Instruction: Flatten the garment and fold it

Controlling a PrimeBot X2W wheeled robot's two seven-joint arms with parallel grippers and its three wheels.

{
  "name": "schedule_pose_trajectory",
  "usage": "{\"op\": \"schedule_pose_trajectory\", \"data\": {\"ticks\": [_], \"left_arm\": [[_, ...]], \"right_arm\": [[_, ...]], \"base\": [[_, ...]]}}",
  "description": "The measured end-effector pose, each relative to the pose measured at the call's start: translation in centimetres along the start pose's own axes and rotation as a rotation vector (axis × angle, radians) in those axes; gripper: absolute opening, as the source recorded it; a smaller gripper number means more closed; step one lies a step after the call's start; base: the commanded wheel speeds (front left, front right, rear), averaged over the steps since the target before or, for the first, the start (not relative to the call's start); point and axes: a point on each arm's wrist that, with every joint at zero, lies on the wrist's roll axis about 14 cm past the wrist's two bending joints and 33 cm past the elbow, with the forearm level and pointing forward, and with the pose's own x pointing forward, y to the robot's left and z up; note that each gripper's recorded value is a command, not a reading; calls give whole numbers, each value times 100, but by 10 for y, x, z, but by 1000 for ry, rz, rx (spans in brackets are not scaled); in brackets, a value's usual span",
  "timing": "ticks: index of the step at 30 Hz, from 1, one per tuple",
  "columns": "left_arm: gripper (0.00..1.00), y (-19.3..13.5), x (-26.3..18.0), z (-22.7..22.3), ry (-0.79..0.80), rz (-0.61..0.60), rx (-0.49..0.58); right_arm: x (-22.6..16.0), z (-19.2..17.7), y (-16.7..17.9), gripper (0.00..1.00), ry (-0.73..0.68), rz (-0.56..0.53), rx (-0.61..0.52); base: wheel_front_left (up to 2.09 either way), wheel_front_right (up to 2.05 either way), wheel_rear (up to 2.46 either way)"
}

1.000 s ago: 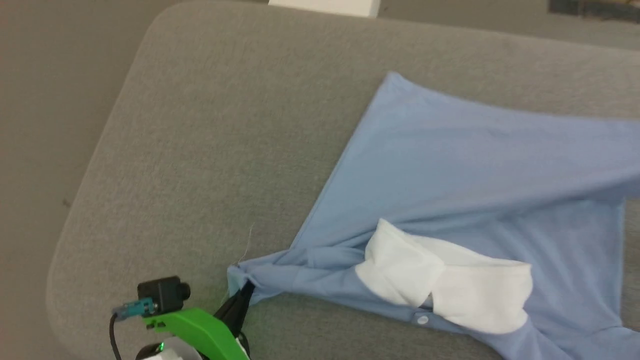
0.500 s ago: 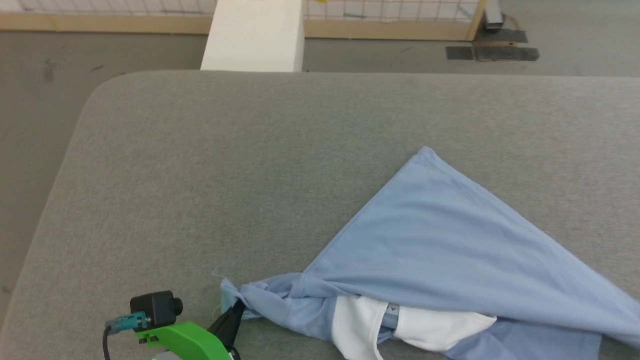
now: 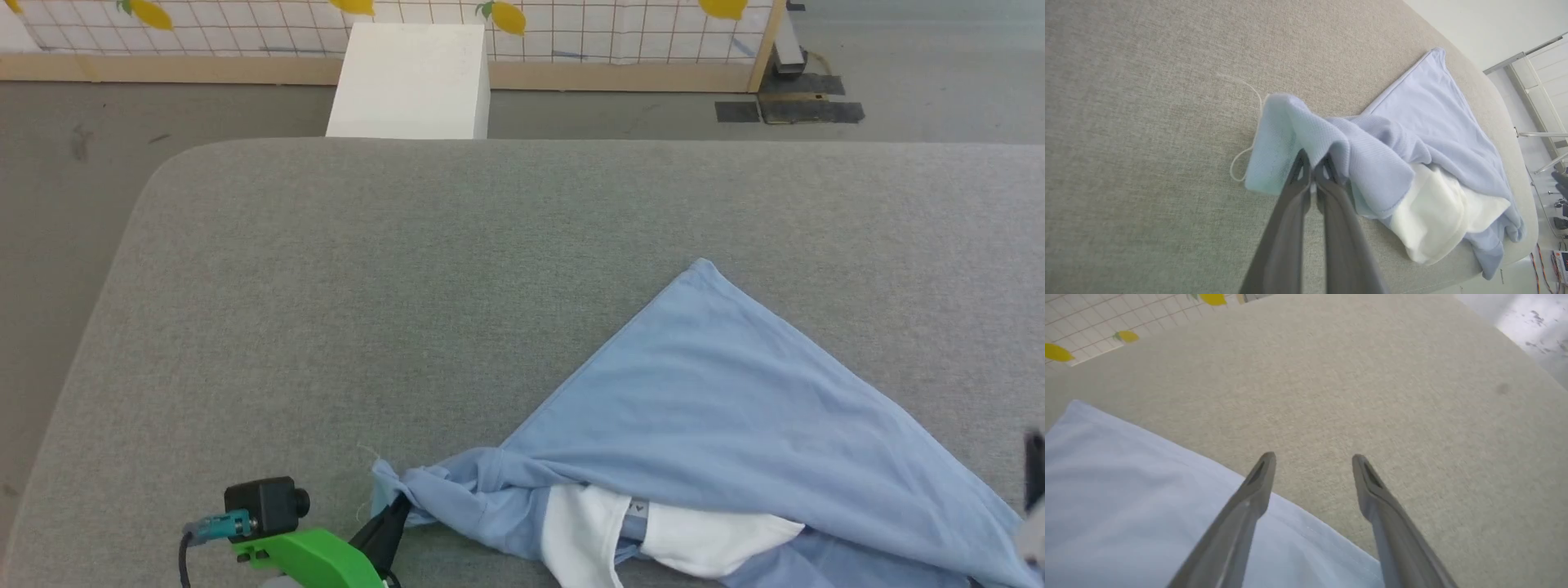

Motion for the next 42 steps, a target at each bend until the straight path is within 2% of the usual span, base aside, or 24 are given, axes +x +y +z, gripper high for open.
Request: {"op": "schedule_pose_trajectory", "data": {"ticks": [5,7,9,12,16,21,28,33,34,35,36,37,40,42], "left_arm": [[0,2,0,-3,13,3,-6],[0,3,1,-4,17,5,-9],[0,4,2,-5,20,10,-12],[0,5,5,-2,17,11,-13],[0,8,9,2,6,19,-20],[0,12,12,0,5,32,-39],[0,24,18,-5,14,68,-62],[0,31,22,-9,25,88,-75],[0,32,23,-10,26,92,-78],[0,34,23,-10,28,98,-81],[0,35,23,-11,26,102,-84],[0,36,23,-12,24,107,-88],[0,37,21,-12,21,111,-90],[0,36,20,-10,14,107,-88]], "right_arm": [[3,79,89,100,-377,234,-28],[2,97,120,100,-466,321,-56],[4,107,148,100,-517,396,-60],[16,106,185,100,-505,490,-107],[42,85,222,100,-371,560,-185],[75,40,248,100,-76,581,-290],[104,3,266,100,216,563,-436],[117,-23,267,100,388,525,-539],[119,-25,268,81,416,519,-551],[120,-25,270,45,437,516,-557],[121,-25,271,18,449,514,-561],[121,-26,273,0,457,514,-560],[119,-22,277,0,439,526,-548],[116,-15,281,0,364,551,-498]], "base": [[0,0,0],[0,0,0],[0,0,0],[0,0,0],[0,0,0],[0,0,0],[0,0,0],[0,0,0],[0,0,0],[0,0,0],[0,0,0],[0,0,0],[0,0,0],[0,0,0]]}}
